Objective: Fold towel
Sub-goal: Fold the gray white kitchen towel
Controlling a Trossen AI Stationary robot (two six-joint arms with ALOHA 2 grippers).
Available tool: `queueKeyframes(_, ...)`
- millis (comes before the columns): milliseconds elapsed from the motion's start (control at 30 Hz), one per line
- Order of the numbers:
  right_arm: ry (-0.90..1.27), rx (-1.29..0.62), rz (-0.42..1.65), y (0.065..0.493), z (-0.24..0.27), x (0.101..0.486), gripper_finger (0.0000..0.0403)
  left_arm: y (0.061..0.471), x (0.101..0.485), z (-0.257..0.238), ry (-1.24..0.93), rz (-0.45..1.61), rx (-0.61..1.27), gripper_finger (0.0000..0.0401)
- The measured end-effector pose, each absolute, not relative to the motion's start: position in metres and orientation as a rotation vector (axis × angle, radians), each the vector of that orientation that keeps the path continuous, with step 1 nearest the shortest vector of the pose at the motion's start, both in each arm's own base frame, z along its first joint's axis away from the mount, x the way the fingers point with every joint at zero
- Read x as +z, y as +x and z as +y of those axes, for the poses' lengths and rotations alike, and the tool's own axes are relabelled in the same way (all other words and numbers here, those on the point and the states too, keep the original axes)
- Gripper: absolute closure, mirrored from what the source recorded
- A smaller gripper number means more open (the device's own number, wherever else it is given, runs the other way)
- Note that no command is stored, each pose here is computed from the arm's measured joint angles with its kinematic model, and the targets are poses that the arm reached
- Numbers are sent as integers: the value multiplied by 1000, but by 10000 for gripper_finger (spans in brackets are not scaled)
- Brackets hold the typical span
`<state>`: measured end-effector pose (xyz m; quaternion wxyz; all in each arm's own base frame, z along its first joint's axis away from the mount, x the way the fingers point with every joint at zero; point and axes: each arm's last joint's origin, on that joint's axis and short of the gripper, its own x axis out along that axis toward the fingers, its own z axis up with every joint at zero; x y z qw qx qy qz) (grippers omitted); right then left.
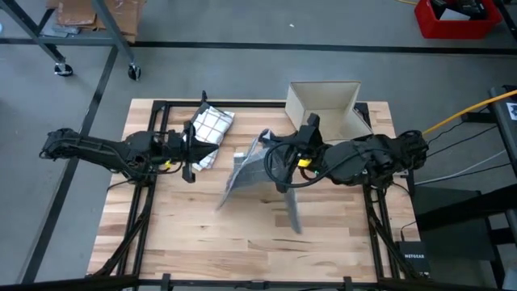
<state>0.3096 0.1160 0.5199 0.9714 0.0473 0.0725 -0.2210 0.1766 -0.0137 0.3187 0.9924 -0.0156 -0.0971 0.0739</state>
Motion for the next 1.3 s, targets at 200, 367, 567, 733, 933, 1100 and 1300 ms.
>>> queueKeyframes(200, 82, -441, 166, 310, 116, 517, 402, 179, 327, -15, -13, -297, 149, 392)
queueKeyframes(367, 64, -443, 191, 309, 116, 515, 402, 180, 323, -15, -182, -269, 111, 359)
queueKeyframes(567, 52, -446, 216, 308, 116, 512, 402, 184, 300, -22, -408, -11, -38, 338)
queueKeyframes(733, 51, -446, 213, 309, 116, 513, 402, 178, 268, -30, -363, 327, -31, 324)
queueKeyframes(933, 51, -446, 213, 309, 116, 513, 402, 168, 247, -33, -298, 562, -15, 279)
queueKeyframes(1100, 54, -476, 197, 308, 115, 514, 402, 171, 240, -37, -328, 621, -9, 232)
queueKeyframes(1300, 69, -604, 136, 309, 108, 518, 402, 182, 225, -46, -297, 714, -20, 203)
